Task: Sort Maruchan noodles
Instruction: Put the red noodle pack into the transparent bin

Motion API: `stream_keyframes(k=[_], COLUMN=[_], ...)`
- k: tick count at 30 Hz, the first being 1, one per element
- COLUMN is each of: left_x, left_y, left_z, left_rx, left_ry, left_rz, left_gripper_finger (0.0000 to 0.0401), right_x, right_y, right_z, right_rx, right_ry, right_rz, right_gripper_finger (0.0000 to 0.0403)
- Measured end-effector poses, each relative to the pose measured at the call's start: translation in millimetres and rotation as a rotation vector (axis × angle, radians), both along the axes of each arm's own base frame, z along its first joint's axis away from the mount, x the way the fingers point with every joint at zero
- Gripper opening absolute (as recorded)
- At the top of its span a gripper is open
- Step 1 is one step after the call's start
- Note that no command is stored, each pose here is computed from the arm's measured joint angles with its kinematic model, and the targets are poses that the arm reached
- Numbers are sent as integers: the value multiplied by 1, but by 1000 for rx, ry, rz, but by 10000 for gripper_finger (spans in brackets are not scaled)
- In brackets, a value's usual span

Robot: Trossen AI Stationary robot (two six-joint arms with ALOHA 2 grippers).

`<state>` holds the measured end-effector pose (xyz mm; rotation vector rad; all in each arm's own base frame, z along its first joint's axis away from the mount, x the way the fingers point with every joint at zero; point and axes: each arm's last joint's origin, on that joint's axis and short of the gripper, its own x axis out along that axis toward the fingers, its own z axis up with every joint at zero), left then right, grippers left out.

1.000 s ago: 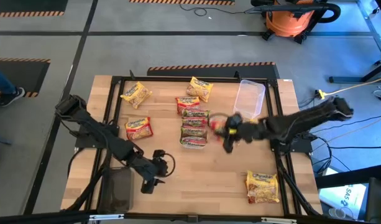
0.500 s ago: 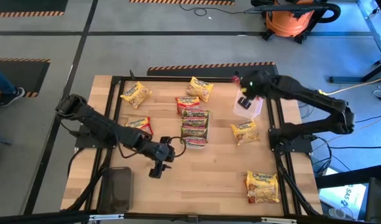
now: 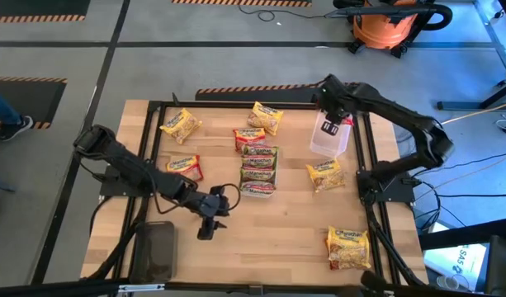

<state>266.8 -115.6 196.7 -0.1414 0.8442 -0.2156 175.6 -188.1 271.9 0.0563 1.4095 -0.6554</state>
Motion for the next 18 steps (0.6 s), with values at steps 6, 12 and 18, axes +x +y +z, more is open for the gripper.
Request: stream_keyframes(k=[6, 12, 18], left_x=[-9, -10, -8], left_y=[-6, -6, -6], left_z=[-17, -21, -19], left_rx=[-81, -115, -108], left_ry=[-40, -96, -132], left_rz=[26, 24, 1], left_gripper_finger=[200, 200, 200], right_x=[2, 0, 5], right_y=[-20, -34, -43], right_z=[-27, -50, -68], right_rx=[89, 180, 219], right_ry=[82, 144, 165], right_rz=[-9, -46, -57], right_gripper_finger=[98, 99, 99])
